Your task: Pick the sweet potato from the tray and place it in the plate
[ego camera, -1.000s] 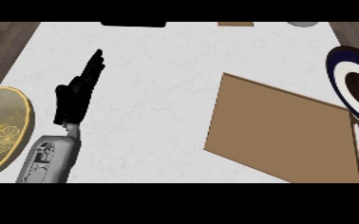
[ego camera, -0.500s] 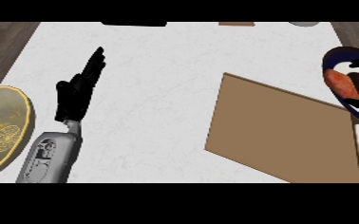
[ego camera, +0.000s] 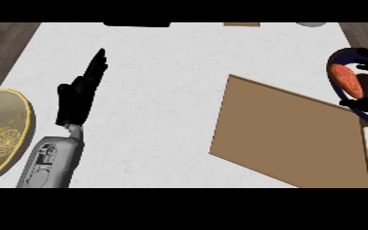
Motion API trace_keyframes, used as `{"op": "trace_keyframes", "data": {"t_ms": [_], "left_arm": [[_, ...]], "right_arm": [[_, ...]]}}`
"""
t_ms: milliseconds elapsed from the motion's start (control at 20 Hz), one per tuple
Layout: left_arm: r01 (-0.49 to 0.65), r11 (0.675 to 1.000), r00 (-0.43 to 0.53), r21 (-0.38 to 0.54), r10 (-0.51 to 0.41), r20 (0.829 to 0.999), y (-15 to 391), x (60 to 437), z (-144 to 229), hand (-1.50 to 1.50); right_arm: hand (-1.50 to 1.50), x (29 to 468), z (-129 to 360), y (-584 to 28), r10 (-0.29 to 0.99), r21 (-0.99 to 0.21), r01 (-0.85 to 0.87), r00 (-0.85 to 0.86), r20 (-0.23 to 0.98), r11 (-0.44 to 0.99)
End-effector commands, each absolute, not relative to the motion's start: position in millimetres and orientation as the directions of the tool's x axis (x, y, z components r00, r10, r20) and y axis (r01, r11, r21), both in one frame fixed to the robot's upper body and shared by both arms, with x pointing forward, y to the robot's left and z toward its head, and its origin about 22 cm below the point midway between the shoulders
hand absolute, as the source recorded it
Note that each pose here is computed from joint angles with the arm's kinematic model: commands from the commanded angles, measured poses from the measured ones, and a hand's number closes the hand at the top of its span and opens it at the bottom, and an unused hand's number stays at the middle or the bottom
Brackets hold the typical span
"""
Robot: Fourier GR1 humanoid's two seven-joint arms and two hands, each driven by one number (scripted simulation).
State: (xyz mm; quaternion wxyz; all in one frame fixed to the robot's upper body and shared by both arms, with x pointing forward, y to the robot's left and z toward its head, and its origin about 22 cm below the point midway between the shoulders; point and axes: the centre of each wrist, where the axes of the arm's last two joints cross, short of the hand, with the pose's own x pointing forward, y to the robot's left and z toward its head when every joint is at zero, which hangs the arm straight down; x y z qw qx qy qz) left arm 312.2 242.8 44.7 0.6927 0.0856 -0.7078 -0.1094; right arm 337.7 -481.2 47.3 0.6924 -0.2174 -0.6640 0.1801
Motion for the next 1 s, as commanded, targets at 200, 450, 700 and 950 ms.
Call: {"op": "trace_keyframes", "data": {"t_ms": [200, 450, 700, 950], "left_arm": [[0.029, 0.964, -0.024, 0.263, -0.262, 0.965, 233.3, 305.7, 37.5, 0.0], [0.02, 0.964, -0.029, 0.265, -0.264, 0.964, 251.5, 307.8, 42.8, 0.0], [0.024, 0.968, -0.025, 0.251, -0.25, 0.968, 243.0, 311.2, 45.5, 0.0], [0.019, 0.961, -0.019, 0.277, -0.277, 0.961, 248.3, 310.1, 51.5, 0.0]], "right_arm": [[-1.5, 316.4, 77.3, -521.8, 0.251, -0.239, 0.274, -0.008, 0.968, 0.932], [-1.5, 264.1, 86.5, -568.3, 0.168, -0.155, 0.417, 0.006, 0.986, 0.896], [-1.5, 218.3, 81.8, -594.6, 0.174, -0.158, 0.443, 0.004, 0.985, 0.882], [-1.5, 189.6, 77.9, -607.3, 0.17, -0.166, 0.414, 0.029, 0.985, 0.895]]}}
